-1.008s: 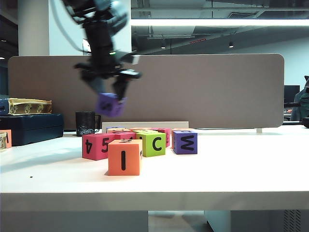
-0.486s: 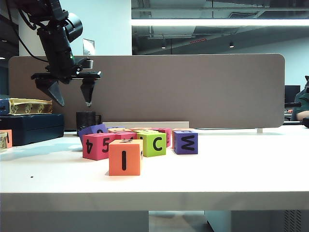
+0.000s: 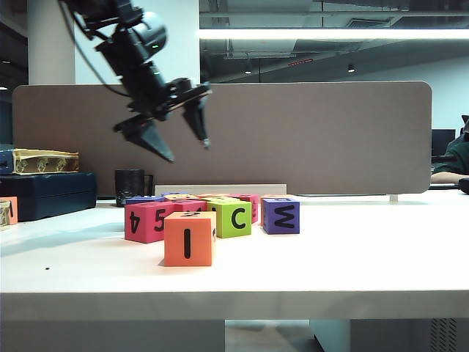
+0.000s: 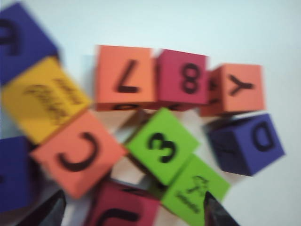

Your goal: Select the appropriate blocks from the scattered letter blocks on the table and arrange them in a row to spell out "23".

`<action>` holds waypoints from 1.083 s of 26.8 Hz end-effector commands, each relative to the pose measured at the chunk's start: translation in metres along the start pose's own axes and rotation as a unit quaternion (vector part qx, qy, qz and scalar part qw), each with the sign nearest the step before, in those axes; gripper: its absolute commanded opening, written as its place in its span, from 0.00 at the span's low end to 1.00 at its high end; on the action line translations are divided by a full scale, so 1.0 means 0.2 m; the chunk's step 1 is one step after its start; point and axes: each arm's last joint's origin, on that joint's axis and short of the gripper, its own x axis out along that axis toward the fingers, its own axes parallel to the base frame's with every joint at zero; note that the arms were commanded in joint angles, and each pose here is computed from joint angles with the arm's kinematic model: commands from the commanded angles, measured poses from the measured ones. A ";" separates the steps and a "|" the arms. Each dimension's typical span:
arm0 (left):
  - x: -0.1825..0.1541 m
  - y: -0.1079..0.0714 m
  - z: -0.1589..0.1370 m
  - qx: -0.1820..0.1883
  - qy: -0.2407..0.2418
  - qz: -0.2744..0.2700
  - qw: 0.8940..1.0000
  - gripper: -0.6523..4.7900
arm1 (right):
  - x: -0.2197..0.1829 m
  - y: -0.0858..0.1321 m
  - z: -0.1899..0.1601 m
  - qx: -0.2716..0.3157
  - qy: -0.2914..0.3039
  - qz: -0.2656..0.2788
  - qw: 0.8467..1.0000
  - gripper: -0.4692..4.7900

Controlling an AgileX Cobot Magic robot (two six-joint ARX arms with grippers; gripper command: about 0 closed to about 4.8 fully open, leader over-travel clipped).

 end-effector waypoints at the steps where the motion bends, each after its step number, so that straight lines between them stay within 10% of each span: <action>1: 0.03 -0.14 0.01 0.077 -0.025 -0.017 0.997 0.80 | 0.00 0.00 0.01 -0.005 -0.007 0.000 1.000 0.09; 15: 0.26 -0.30 -0.05 0.233 -0.018 0.006 0.972 0.80 | 0.00 0.00 0.01 -0.004 -0.006 0.001 1.000 0.09; 29: 0.33 -0.23 -0.05 0.239 -0.029 0.022 0.970 0.80 | 0.00 0.00 0.01 -0.004 -0.004 0.001 1.000 0.09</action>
